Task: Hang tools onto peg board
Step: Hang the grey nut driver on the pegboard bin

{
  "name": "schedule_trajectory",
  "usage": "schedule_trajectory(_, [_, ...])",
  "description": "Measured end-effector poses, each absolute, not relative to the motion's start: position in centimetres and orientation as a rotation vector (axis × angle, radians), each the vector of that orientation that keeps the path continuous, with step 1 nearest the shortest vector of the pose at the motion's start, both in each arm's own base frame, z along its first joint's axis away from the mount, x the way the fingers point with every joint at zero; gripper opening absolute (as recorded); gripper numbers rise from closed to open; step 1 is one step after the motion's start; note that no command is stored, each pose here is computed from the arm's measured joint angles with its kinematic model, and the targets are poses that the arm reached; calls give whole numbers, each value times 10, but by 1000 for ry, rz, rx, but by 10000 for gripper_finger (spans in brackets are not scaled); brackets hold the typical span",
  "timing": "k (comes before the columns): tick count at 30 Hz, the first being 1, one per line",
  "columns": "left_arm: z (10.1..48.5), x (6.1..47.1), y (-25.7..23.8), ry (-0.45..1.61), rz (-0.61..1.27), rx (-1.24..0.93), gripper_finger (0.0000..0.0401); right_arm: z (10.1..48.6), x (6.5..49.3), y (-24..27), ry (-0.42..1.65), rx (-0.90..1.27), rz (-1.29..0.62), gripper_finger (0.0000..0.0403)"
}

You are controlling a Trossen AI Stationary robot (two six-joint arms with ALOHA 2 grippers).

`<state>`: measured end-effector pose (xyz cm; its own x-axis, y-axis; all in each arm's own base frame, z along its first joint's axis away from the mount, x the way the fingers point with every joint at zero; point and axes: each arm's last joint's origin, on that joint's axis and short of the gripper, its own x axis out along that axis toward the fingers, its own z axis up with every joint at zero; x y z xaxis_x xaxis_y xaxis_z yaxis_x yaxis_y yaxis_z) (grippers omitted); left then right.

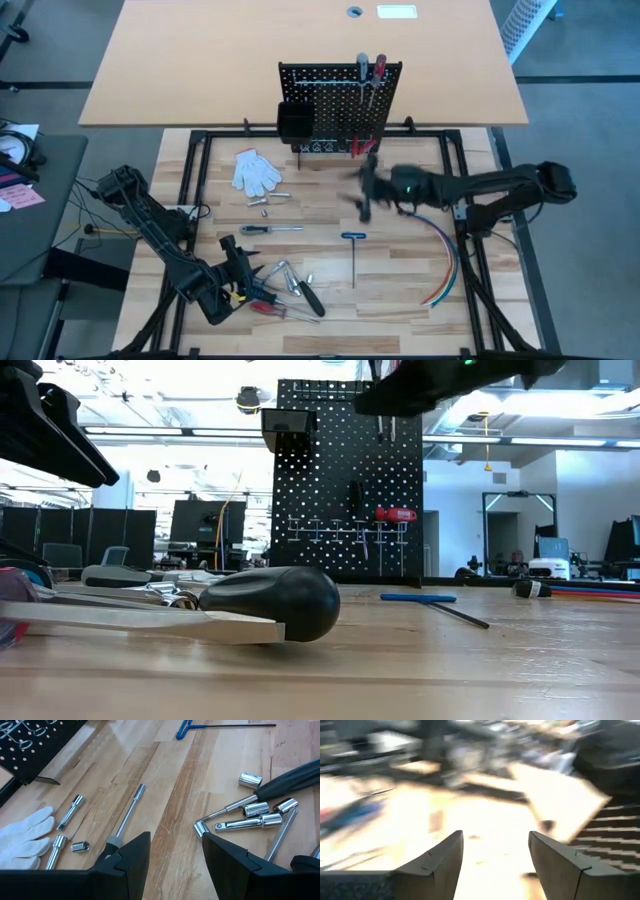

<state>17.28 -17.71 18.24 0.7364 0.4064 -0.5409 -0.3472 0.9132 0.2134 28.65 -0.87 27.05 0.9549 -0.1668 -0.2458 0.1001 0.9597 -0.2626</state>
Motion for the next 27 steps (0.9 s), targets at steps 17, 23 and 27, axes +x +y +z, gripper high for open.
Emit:
schedule_trajectory(17, [168,166,-168,620,439,142,175,135,325,130,166,-139,179,234])
schedule_trajectory(23, [131,138,-130,568,593,14,175,128,347,128,268,-157,165,234])
schedule_trajectory(27, [119,122,-106,564,642,-67,175,129,352,127,300,-166,163,234])
